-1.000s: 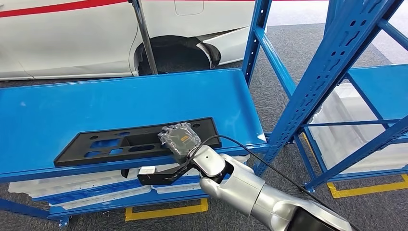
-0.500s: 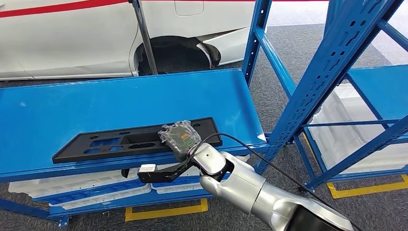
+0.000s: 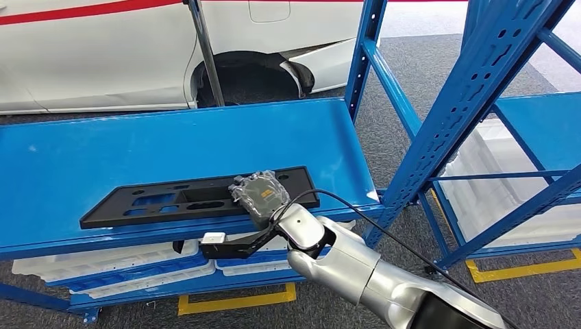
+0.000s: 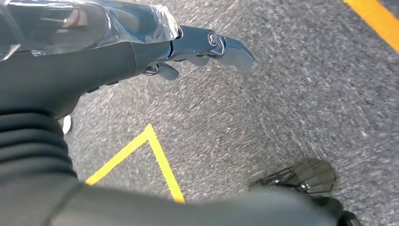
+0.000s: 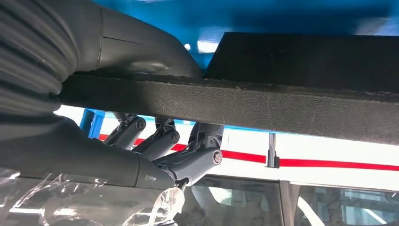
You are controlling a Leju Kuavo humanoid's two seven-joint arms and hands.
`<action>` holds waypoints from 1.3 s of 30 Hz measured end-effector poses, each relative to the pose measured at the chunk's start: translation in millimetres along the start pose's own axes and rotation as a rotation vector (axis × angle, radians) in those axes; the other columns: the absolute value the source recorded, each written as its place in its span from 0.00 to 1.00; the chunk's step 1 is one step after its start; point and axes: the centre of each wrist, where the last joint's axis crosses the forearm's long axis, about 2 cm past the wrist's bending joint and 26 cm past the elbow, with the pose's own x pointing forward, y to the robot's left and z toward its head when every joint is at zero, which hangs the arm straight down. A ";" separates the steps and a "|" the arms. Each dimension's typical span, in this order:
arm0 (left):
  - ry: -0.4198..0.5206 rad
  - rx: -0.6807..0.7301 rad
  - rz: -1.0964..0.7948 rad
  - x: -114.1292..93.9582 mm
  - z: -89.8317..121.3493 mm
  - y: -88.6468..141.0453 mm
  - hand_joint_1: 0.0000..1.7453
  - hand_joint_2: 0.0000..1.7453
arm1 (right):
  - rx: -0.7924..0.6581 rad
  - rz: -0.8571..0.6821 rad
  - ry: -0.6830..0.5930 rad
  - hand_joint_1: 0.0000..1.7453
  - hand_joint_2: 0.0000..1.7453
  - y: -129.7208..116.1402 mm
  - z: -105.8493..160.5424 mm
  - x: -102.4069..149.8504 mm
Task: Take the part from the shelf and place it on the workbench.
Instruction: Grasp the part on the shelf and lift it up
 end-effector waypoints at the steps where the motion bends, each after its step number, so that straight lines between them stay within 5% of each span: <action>1: -0.005 0.008 -0.004 0.2 0.0 0.2 0.00 1.00 | -0.001 0.002 0.002 1.00 1.00 0.2 0.3 -0.5; 21: -0.016 0.026 -0.005 0.8 -0.1 0.7 0.00 1.00 | -0.019 0.021 0.005 1.00 1.00 2.8 4.4 -5.8; 39: -0.013 0.025 -0.007 0.4 0.0 0.6 0.00 1.00 | -0.277 0.188 -0.081 1.00 1.00 6.8 21.6 5.5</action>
